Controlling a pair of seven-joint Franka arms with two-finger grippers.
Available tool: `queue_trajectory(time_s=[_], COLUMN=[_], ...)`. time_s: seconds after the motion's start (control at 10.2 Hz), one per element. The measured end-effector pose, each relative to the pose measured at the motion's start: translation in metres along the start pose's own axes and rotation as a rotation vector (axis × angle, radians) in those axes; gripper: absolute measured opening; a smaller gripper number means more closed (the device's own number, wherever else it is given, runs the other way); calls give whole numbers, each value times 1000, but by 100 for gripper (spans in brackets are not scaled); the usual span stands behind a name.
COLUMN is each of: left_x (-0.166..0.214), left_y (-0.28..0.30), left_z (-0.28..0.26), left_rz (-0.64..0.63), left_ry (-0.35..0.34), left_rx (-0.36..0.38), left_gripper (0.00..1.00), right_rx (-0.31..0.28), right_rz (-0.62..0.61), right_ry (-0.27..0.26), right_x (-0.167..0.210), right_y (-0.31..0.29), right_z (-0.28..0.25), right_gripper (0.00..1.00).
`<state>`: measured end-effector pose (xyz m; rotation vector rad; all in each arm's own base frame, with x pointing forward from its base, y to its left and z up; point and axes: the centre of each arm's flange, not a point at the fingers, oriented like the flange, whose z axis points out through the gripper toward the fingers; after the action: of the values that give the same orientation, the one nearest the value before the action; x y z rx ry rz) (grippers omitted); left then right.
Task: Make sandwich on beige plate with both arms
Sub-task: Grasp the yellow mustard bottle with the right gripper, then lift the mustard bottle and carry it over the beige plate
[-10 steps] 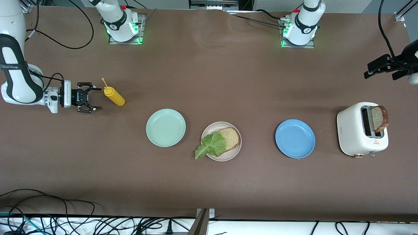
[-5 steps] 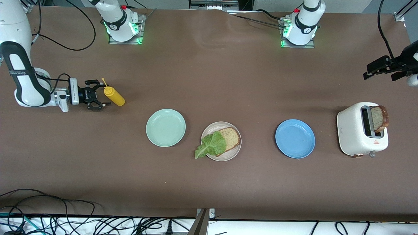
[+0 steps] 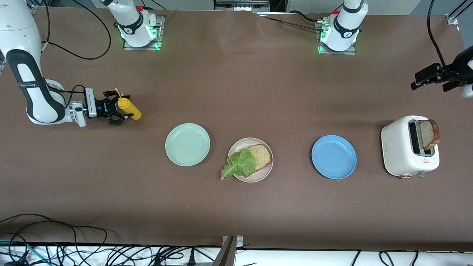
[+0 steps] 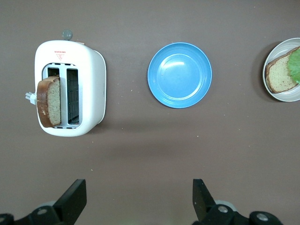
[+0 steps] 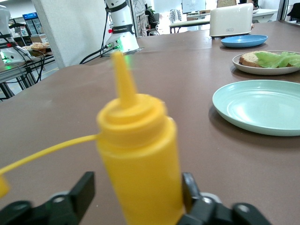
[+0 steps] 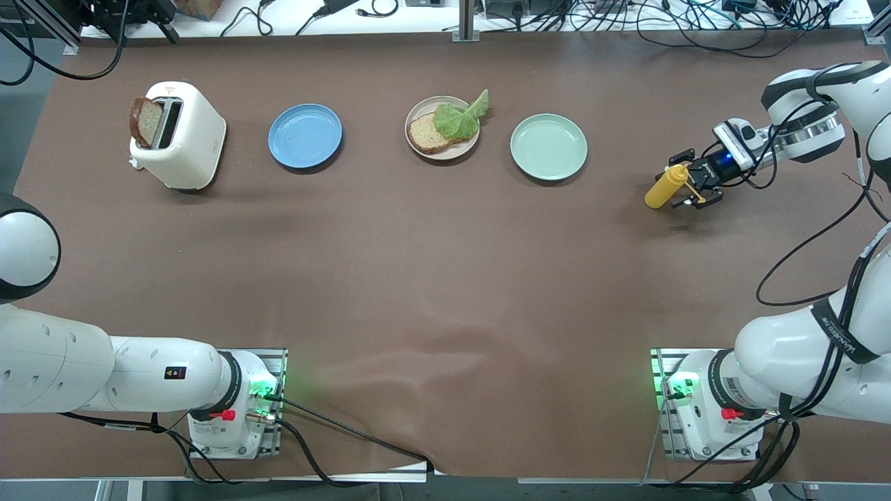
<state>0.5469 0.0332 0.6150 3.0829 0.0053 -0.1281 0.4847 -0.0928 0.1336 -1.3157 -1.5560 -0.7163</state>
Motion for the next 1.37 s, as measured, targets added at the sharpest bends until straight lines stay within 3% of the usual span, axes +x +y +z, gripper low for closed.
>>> queue_trajectory(time_s=[0.2, 0.39, 0.49, 0.69, 0.98, 1.08, 1.37], left_x=[0, 0, 0, 0, 0, 0, 2], left_y=[0, 0, 0, 0, -2, -4, -6], left_z=[0, 0, 0, 0, 0, 0, 2], left_rz=[0, 0, 0, 0, -4, -8, -12], left_ry=[0, 0, 0, -1, -1, -1, 1], left_rx=[0, 0, 0, 0, 0, -1, -1], left_gripper=[100, 100, 100, 100, 100, 100, 100], right_rx=[-45, -78, -97, -100, -34, -39, -99], right_rz=[1, 74, 124, 232, 369, 383, 397], right_ry=[12, -18, -54, -159, -510, -608, -904], right_x=[3, 11, 23, 62, 161, 198, 294], right_y=[7, 23, 40, 76, 142, 162, 202], right_z=[-3, -8, -12, -17, 3, 21, 97], right_gripper=[46, 23, 16, 15, 7, 3, 3])
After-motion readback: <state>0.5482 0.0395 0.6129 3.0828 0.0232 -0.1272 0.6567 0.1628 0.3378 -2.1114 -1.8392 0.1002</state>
